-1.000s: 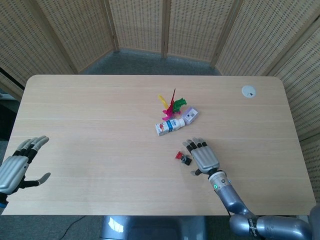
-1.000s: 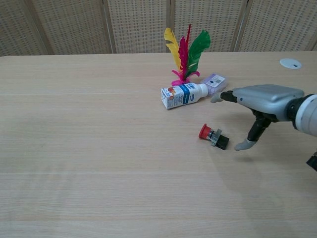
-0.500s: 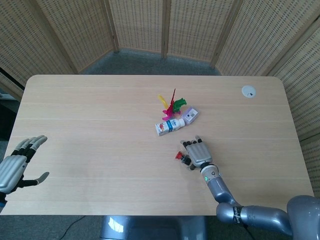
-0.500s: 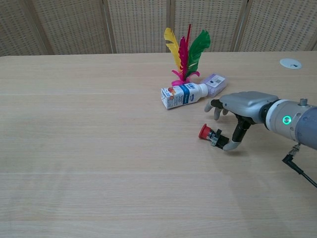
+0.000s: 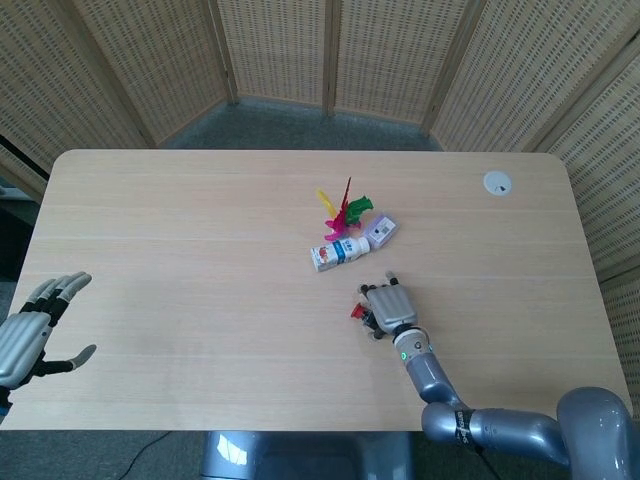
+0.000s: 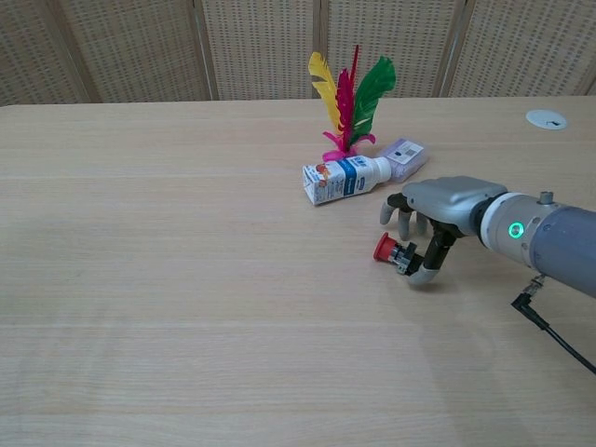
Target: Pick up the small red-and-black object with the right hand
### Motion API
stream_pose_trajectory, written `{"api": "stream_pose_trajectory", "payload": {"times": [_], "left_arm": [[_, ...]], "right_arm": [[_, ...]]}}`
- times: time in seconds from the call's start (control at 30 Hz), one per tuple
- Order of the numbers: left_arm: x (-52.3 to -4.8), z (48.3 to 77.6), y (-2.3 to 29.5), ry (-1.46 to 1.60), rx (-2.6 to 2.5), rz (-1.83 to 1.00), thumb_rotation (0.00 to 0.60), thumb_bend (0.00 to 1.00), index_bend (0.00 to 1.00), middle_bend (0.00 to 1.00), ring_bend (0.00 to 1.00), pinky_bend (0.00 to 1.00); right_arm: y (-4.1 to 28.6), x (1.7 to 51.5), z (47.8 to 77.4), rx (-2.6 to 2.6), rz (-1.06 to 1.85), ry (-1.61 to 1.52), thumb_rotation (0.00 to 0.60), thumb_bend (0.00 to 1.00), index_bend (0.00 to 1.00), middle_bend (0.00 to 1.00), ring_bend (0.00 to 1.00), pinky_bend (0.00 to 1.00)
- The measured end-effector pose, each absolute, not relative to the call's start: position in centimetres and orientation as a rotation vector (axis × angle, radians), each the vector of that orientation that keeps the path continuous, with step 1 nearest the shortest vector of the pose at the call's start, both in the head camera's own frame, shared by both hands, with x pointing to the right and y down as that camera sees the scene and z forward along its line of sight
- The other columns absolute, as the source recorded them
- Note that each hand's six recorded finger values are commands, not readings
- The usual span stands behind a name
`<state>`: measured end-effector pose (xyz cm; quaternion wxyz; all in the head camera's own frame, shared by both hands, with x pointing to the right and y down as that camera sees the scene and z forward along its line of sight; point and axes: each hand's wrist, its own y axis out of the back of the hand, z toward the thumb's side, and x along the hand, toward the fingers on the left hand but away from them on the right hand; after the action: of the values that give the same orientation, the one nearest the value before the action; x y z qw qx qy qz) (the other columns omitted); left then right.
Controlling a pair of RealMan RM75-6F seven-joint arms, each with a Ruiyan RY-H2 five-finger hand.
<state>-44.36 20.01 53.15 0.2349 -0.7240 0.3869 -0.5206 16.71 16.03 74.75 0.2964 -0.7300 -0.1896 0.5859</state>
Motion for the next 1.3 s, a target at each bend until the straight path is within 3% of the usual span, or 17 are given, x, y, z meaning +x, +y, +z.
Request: {"api": "stream_pose_trajectory", "payload": {"times": [0.1, 0.3, 0.47, 0.9, 1.1, 1.3], "left_arm": [[-44.6, 53.1, 20.2, 1.069, -1.984, -1.433, 0.6, 0.33, 0.0, 0.0, 0.0, 0.0], [-45.2, 52.9, 20.5, 1.085, -1.971, -1.446, 0.6, 0.33, 0.0, 0.0, 0.0, 0.0], [-45.5, 52.9, 20.8, 1.093, -1.967, -1.455, 0.6, 0.33, 0.0, 0.0, 0.0, 0.0], [-45.5, 52.9, 21.0, 1.092, -1.966, -1.457, 0.6, 0.33, 0.0, 0.0, 0.0, 0.0], [-45.2, 52.9, 21.0, 1.086, -1.973, -1.451, 0.6, 0.32, 0.0, 0.0, 0.0, 0.0], [-44.6, 52.6, 21.5, 1.085, -1.986, -1.437, 0.6, 0.33, 0.0, 0.0, 0.0, 0.0]], "right_arm": [[15.8, 16.4, 74.9, -1.939, 1.553, -0.512, 0.599, 0.08, 0.32, 0.48, 0.47, 0.11], [15.4, 16.0, 75.3, -1.943, 1.539, -0.519, 0.6, 0.08, 0.53, 0.72, 0.73, 0.39], [15.4, 16.4, 75.7, -1.956, 1.547, -0.53, 0.6, 0.09, 0.59, 0.78, 0.84, 0.51], [13.9, 19.0, 74.2, -1.923, 1.545, -0.574, 0.6, 0.09, 0.61, 0.8, 0.88, 0.54], [11.8, 19.9, 71.5, -1.905, 1.511, -0.611, 0.6, 0.09, 0.61, 0.8, 0.88, 0.54], [8.1, 19.7, 67.0, -1.886, 1.421, -0.706, 0.6, 0.09, 0.61, 0.8, 0.88, 0.54]]}}
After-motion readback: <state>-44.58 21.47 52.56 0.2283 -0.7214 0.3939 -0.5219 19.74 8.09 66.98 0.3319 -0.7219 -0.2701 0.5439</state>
